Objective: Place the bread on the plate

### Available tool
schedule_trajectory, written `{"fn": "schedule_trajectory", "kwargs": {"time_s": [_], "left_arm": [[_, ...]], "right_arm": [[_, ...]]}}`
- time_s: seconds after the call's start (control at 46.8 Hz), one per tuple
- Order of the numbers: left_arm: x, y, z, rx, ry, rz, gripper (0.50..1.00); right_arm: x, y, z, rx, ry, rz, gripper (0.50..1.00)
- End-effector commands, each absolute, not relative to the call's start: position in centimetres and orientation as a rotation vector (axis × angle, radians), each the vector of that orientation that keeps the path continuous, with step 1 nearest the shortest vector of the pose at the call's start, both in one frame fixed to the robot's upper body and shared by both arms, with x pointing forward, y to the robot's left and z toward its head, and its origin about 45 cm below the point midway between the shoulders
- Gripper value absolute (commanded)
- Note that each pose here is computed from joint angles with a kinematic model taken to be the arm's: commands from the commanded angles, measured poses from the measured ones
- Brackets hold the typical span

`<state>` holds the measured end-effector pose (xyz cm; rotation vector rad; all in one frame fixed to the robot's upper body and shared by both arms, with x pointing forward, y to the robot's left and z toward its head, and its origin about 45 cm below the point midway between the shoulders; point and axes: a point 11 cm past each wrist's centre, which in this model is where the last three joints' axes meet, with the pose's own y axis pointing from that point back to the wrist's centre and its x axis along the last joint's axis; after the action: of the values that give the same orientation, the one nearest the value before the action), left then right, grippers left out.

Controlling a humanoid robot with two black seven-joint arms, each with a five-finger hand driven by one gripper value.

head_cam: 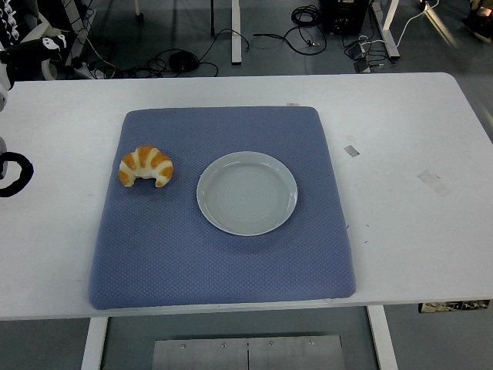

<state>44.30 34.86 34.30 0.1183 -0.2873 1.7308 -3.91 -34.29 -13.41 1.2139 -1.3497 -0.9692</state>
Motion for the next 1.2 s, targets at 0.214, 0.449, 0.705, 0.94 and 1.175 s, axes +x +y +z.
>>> {"fn": "schedule_trajectory", "kwargs": {"time_s": [0.214, 0.449, 0.705, 0.94, 1.175], "left_arm": [[44.3, 34.8, 34.3, 0.117, -0.284, 1.729, 0.978], [44.3, 34.5, 34.1, 0.12, -0.28, 1.723, 0.978], [44.3, 33.7, 34.0, 0.162, -0.275, 1.702, 0.978], [43.7, 31.5, 34.0, 0.371, -0.405, 1.63, 0.978], [43.1, 29.5, 33.8, 0.535, -0.591, 1.548, 0.978]], "right_arm": [[-3.9, -34.3, -13.4, 1.214, -1.35, -0.969, 1.0], [-3.9, -34.3, -13.4, 1.214, -1.35, -0.969, 1.0], [-3.9, -34.3, -13.4, 1.214, -1.35, -0.969, 1.0], [-3.9, -34.3, -13.4, 1.214, -1.35, -0.969, 1.0], [-3.9, -34.3, -13.4, 1.215, -1.351, -0.968, 1.0]]}}
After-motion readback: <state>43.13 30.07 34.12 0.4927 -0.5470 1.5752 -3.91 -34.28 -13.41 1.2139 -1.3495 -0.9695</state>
